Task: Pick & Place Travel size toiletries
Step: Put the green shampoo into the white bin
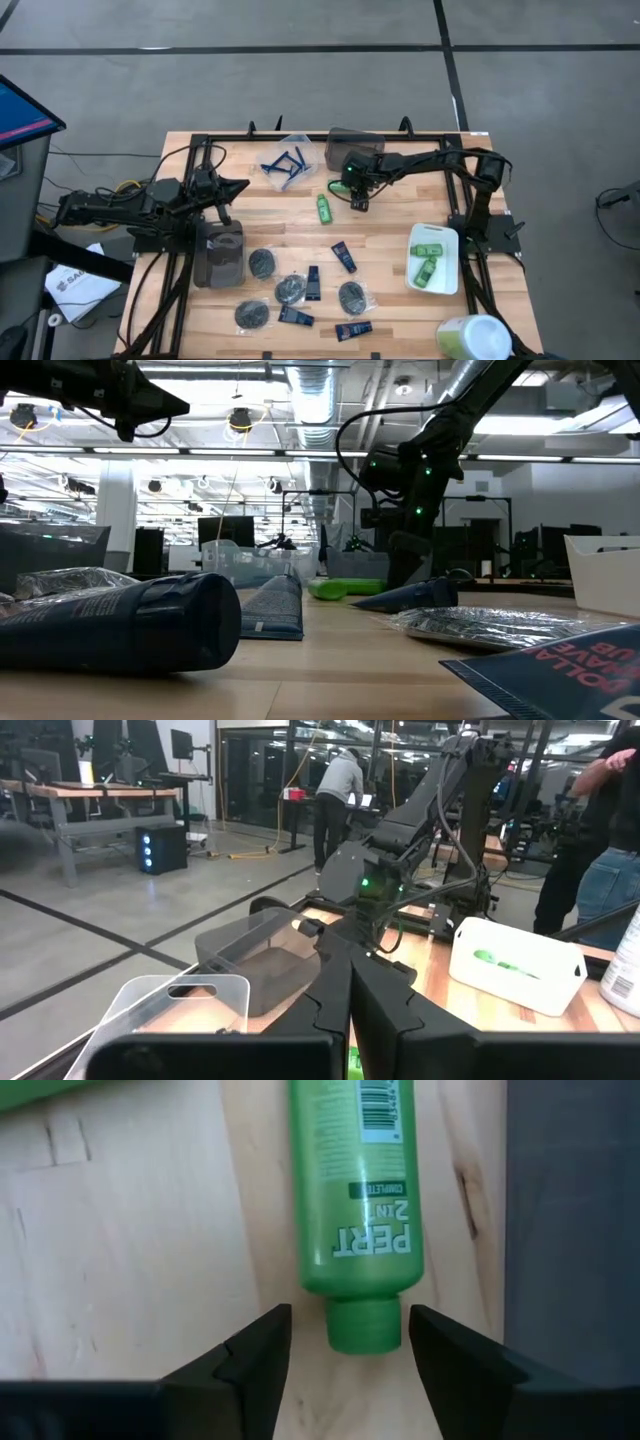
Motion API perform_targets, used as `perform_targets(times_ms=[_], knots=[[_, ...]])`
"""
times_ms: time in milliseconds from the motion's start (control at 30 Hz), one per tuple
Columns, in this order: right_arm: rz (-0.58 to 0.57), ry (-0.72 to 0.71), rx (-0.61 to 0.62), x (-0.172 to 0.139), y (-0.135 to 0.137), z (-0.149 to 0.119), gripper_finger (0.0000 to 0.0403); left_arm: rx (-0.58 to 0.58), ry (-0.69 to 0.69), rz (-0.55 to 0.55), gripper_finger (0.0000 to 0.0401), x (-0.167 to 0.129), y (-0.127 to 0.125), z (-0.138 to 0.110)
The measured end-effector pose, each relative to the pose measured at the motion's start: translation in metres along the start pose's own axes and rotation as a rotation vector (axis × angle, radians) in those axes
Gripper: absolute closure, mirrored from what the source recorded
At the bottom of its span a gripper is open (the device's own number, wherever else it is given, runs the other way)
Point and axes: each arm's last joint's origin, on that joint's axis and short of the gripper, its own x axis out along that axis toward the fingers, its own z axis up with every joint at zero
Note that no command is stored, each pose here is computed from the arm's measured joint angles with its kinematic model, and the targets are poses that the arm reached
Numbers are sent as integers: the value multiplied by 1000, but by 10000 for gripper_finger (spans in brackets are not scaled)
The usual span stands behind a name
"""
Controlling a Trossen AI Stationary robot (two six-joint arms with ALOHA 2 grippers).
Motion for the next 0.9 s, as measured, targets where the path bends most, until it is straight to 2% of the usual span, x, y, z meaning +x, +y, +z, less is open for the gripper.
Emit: perform_targets(times_ms=[233,433,733,800,900], knots=[[0,-2,-3,0,0,0,253,-1,-3,0,401,0,0,0],[0,1,-11,0,3,1,318,-1,-3,0,401,0,0,0],[28,22,-36,-6,24,6,322,-2,-3,-1,401,0,0,0],[44,22,-35,-18,31,10,322,-2,-4,-1,401,0,0,0],[60,-52,-40,-44,43,18,322,-2,-4,-1,401,0,0,0]])
